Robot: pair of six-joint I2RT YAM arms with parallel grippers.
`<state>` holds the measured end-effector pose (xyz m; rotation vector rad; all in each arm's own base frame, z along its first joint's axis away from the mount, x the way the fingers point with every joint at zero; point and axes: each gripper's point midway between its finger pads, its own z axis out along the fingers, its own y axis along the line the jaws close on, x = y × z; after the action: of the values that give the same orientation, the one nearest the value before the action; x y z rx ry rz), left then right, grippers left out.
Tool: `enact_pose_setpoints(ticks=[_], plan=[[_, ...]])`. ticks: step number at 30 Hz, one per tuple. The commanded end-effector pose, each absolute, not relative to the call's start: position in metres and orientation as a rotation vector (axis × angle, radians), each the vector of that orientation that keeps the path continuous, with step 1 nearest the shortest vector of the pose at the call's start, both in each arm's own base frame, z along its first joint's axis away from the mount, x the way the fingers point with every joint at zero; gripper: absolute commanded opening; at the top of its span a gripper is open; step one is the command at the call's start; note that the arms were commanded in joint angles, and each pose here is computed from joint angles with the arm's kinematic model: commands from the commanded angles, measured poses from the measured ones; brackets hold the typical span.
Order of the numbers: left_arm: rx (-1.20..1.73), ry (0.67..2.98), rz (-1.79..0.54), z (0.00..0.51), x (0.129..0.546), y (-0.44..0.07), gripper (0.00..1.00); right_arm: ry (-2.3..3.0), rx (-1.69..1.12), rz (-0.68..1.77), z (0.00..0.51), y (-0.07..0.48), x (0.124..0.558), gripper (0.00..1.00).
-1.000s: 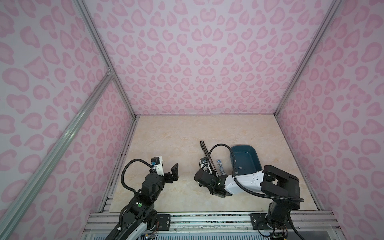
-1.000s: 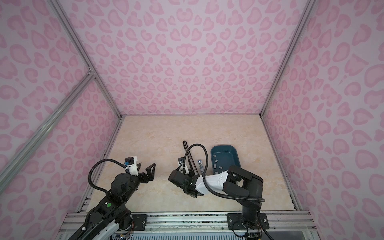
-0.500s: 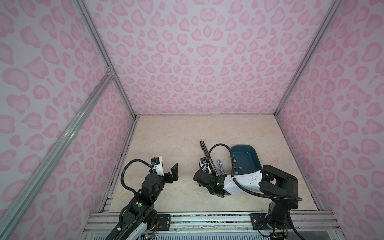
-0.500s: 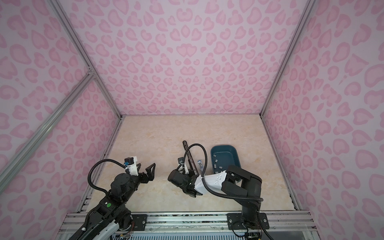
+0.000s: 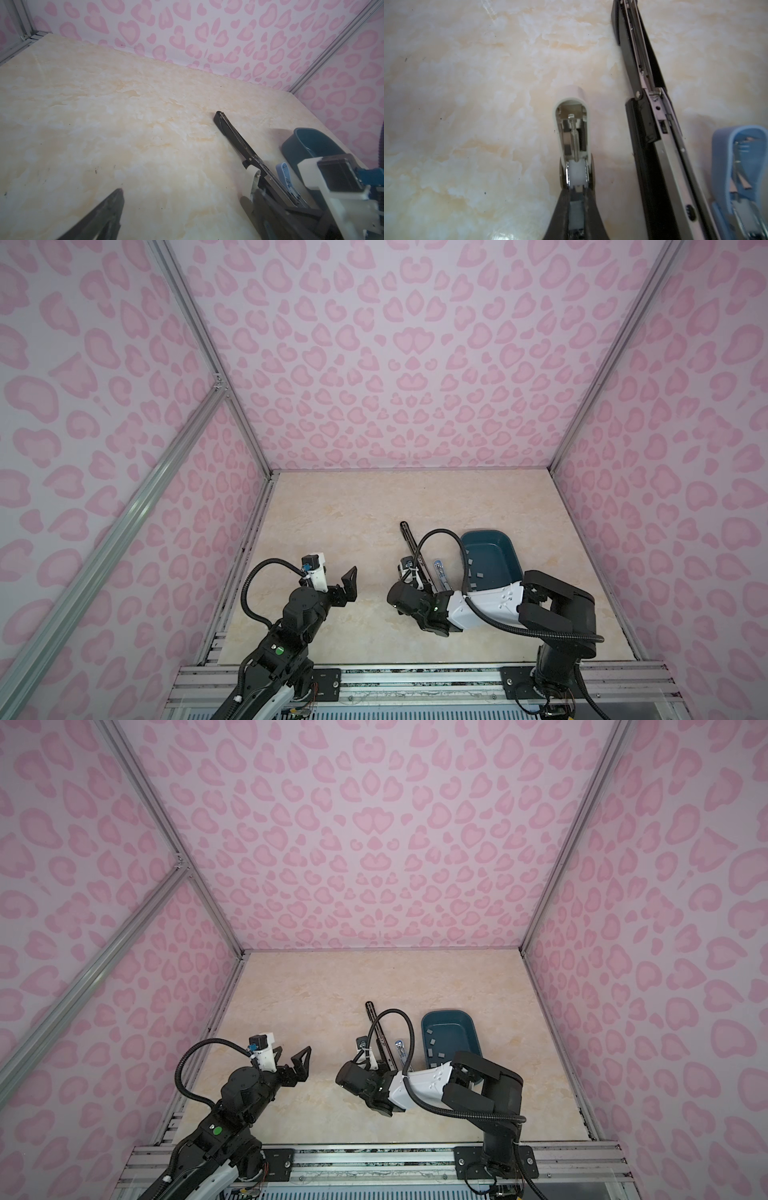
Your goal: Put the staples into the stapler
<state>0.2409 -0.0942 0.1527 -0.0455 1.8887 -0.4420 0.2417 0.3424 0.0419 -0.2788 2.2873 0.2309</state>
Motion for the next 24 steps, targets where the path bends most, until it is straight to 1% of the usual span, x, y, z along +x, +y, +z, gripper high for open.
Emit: enact_pose_setpoints(ticks=[1,24], plan=[[-0.036,1.870,-0.451,0.1560,0.2416,-0.0960,0.97,2.267,-0.283,0.207,0.0477,0.3413,0.2430,0.05],[-0.036,1.867,-0.455,0.1566,0.2412,-0.0961,0.98,2.260,-0.287,0.154,0.0461,0.3364,0.2451,0.05]])
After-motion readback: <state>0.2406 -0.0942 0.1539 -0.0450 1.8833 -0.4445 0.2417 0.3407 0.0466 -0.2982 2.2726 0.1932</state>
